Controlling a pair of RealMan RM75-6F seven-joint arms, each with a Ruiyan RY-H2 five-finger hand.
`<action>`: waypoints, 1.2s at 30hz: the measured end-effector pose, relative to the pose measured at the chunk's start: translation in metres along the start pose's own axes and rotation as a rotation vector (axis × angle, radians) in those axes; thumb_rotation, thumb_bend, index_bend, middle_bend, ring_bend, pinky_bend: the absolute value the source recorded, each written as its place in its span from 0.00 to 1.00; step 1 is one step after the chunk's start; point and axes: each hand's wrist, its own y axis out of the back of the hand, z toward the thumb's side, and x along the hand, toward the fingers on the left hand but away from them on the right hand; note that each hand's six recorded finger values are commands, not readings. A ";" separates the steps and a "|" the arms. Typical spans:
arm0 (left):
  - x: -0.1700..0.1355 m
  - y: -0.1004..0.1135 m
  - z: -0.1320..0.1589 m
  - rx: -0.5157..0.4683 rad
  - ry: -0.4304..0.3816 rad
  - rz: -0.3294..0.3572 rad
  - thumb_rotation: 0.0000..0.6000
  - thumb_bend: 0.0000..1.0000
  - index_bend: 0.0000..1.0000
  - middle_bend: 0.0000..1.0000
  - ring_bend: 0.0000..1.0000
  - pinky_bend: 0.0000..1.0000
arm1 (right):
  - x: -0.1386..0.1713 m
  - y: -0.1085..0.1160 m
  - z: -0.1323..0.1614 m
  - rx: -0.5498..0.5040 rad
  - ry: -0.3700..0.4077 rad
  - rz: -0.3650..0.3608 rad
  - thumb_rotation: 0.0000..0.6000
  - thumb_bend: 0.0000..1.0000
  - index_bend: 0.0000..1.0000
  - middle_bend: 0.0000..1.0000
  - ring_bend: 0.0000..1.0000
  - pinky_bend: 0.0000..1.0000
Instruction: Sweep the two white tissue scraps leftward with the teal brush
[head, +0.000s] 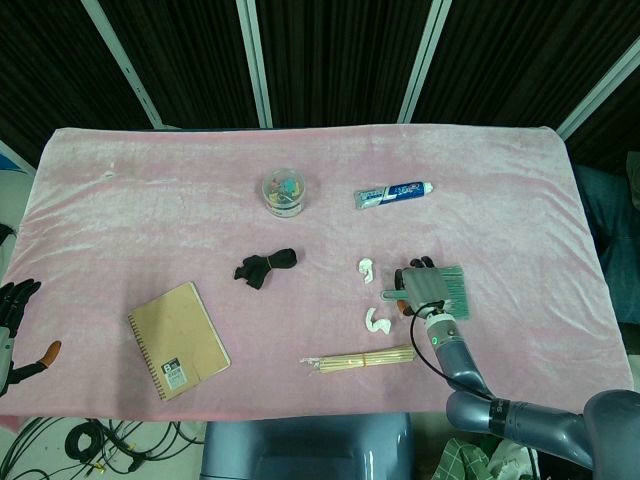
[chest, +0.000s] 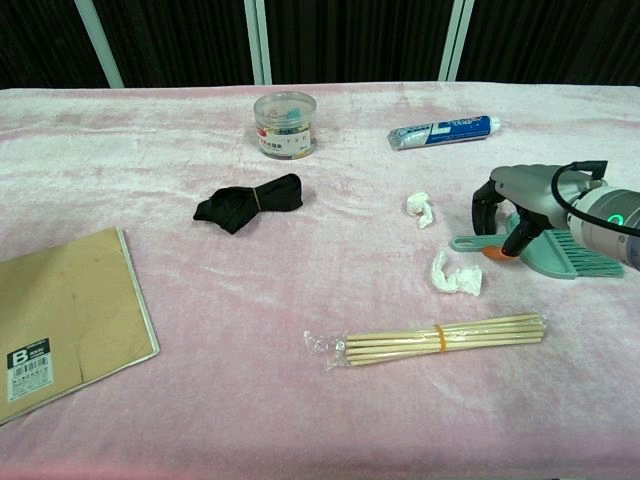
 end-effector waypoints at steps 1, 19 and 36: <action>0.000 0.000 0.000 0.000 0.000 0.000 1.00 0.28 0.09 0.09 0.00 0.02 | 0.000 0.000 0.000 0.002 0.001 0.001 1.00 0.26 0.51 0.44 0.19 0.12; 0.000 0.000 0.000 -0.002 0.001 0.000 1.00 0.28 0.09 0.09 0.00 0.02 | 0.000 -0.001 0.002 0.012 0.000 0.004 1.00 0.26 0.51 0.43 0.19 0.12; 0.000 0.000 -0.001 -0.003 0.005 -0.002 1.00 0.28 0.09 0.09 0.00 0.02 | -0.001 -0.003 0.002 0.011 0.001 0.021 1.00 0.35 0.56 0.50 0.24 0.12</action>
